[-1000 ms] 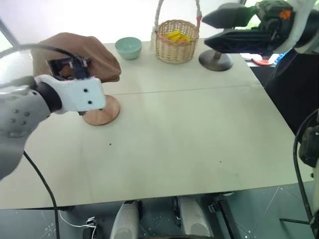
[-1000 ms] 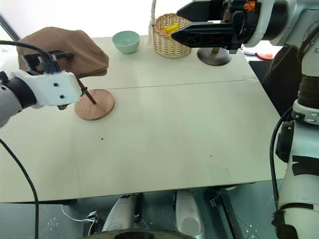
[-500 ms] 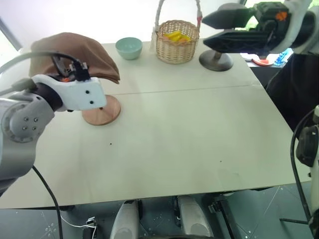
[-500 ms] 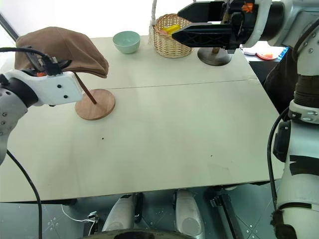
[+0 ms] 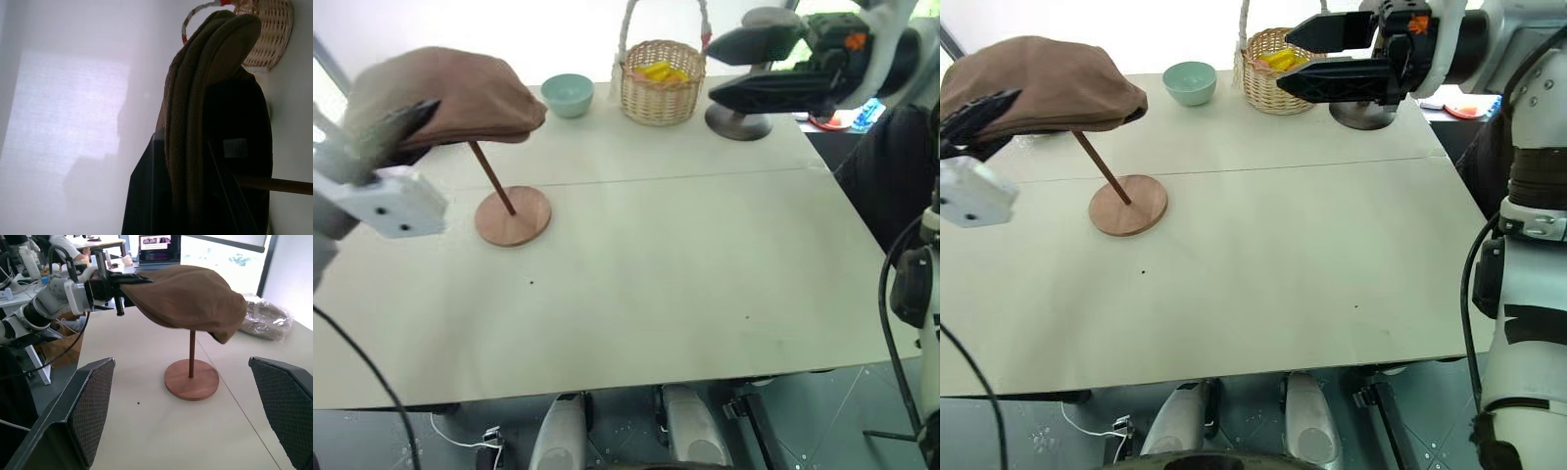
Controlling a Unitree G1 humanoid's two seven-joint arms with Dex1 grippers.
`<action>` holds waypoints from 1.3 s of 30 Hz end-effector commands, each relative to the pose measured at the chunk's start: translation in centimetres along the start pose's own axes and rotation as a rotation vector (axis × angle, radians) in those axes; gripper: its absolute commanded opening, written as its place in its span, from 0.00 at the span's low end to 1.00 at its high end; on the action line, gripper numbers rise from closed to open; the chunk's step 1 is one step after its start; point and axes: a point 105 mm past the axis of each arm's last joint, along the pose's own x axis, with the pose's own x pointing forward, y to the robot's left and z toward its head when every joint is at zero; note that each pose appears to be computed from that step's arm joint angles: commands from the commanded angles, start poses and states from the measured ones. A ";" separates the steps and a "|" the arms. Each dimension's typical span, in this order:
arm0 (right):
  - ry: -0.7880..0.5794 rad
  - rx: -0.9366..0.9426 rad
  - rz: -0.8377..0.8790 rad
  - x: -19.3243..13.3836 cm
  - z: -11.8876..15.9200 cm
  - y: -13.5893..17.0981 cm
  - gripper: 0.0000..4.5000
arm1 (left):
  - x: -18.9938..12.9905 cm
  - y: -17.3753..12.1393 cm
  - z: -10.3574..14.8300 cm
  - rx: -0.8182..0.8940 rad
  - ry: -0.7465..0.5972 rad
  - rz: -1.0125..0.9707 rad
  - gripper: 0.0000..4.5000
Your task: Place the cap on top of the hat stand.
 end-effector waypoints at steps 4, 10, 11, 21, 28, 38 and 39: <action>-0.008 -0.056 0.005 0.0 1.2 0.1 1.00 | -2.5 0.1 -1.8 0.025 -0.171 -0.052 0.00; 0.003 -0.063 0.007 -0.4 1.7 0.2 1.00 | -3.2 -1.7 -4.3 0.050 -0.200 -0.158 0.00; 0.003 -0.064 0.008 -0.5 1.8 0.2 1.00 | -3.3 -2.0 -4.6 0.048 -0.200 -0.168 0.00; 0.002 -0.070 0.021 -0.3 1.9 0.4 1.00 | -3.7 -2.5 -5.8 -0.004 -0.158 -0.119 0.36; -0.005 -0.055 0.016 -0.4 1.1 0.1 1.00 | -5.1 -2.8 -5.4 -0.176 0.013 -0.124 0.69; -0.006 -0.020 0.019 -0.9 -0.5 -0.1 1.00 | -7.2 -3.3 -2.9 -0.680 0.288 -0.208 0.69; -0.009 -0.012 0.021 -0.9 -0.6 -0.2 1.00 | -7.6 -3.8 -2.5 -0.734 0.317 -0.258 0.69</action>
